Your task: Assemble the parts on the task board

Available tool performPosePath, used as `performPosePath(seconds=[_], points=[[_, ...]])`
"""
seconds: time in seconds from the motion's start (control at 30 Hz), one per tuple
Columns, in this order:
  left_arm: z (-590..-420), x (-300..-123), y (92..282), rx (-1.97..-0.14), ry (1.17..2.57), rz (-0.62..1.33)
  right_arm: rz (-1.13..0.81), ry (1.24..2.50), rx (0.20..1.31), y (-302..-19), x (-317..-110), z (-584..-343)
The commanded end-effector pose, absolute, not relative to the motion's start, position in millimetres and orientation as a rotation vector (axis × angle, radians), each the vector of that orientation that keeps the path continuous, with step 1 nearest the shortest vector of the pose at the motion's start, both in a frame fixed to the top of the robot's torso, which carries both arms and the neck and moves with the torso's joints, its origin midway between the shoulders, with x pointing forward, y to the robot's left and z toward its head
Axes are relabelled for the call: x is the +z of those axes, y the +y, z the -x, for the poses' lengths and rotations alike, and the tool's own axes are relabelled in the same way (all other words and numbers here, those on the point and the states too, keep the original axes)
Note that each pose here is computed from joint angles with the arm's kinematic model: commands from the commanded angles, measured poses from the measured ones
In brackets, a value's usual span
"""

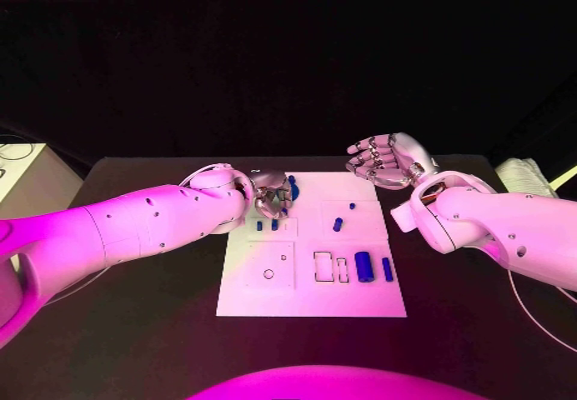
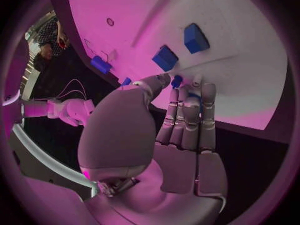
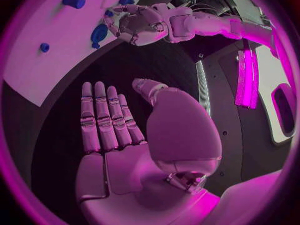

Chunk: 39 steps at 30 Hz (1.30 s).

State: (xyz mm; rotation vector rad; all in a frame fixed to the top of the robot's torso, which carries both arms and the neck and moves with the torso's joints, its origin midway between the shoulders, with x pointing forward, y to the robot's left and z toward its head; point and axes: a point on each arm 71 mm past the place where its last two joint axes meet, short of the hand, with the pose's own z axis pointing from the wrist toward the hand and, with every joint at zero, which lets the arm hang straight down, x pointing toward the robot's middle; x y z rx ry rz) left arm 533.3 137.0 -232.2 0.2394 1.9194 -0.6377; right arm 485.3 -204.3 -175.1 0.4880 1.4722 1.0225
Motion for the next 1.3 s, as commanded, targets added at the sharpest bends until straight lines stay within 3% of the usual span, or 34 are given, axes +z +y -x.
performPosePath(seconds=[0.03,1.3], points=[[-534.0,-233.3,136.0,-0.631,1.930,-0.246,-0.472,1.475,1.040,-202.3,-174.7,-484.3],[-535.5,-240.6,130.4,-0.640,1.990,-0.237,-0.472,1.479,1.044,-202.1,-174.5,-483.1]])
